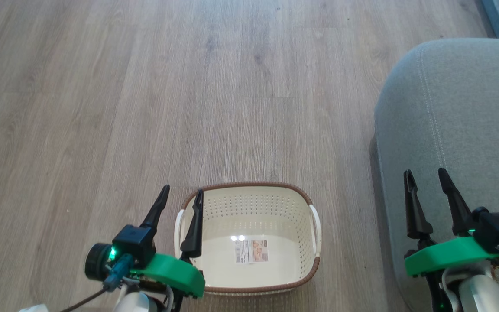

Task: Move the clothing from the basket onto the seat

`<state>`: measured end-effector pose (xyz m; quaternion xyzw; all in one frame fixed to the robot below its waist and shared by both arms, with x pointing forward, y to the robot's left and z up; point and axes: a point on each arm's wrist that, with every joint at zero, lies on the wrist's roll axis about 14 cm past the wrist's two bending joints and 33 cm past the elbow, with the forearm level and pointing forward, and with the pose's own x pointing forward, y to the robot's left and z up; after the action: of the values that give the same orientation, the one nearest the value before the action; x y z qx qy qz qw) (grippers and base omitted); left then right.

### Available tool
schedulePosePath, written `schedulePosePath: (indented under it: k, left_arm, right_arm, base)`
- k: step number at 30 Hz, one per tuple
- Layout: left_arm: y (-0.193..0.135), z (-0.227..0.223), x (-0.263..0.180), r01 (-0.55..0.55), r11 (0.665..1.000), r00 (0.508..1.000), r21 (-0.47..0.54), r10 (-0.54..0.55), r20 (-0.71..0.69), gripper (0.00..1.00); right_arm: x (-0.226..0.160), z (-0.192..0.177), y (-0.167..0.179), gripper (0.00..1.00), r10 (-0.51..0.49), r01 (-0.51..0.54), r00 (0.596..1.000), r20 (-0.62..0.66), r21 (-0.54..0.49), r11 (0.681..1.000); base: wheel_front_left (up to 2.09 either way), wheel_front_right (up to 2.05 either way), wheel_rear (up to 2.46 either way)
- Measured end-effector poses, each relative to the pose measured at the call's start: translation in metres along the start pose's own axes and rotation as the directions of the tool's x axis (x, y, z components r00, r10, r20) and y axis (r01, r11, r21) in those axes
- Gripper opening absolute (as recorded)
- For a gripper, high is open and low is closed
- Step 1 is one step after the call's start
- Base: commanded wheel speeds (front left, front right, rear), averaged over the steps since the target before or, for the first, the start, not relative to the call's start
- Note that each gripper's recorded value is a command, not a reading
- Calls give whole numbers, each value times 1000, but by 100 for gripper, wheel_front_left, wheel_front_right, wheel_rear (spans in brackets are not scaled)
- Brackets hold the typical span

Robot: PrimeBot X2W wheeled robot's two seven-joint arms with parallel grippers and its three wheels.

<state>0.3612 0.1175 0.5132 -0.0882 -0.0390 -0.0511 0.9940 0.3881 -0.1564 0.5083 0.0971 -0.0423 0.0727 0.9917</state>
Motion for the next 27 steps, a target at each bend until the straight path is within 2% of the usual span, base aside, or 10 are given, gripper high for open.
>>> schedulePosePath:
  k: [12,13,20,27]
  left_arm:
    - [6,-2,2,-11,998,1000,-64,10,-10,100]
    - [6,-2,2,-5,997,1000,-71,4,-9,0]
    - [13,-45,-20,-44,996,988,-74,32,-149,0]
    - [17,-49,-22,-73,988,984,-135,49,-174,0]
  right_arm:
    - [1,-3,-2,100,-6,6,1000,-7,8,1000]
    - [1,-3,-2,0,-6,6,1000,-7,8,1000]
    - [-21,-44,-10,0,-39,43,989,-145,24,999]
    - [-23,-45,-13,0,-59,73,986,-154,84,994]
  base:
    - [0,0,0]
    - [0,0,0]
    - [0,0,0]
    - [0,0,0]
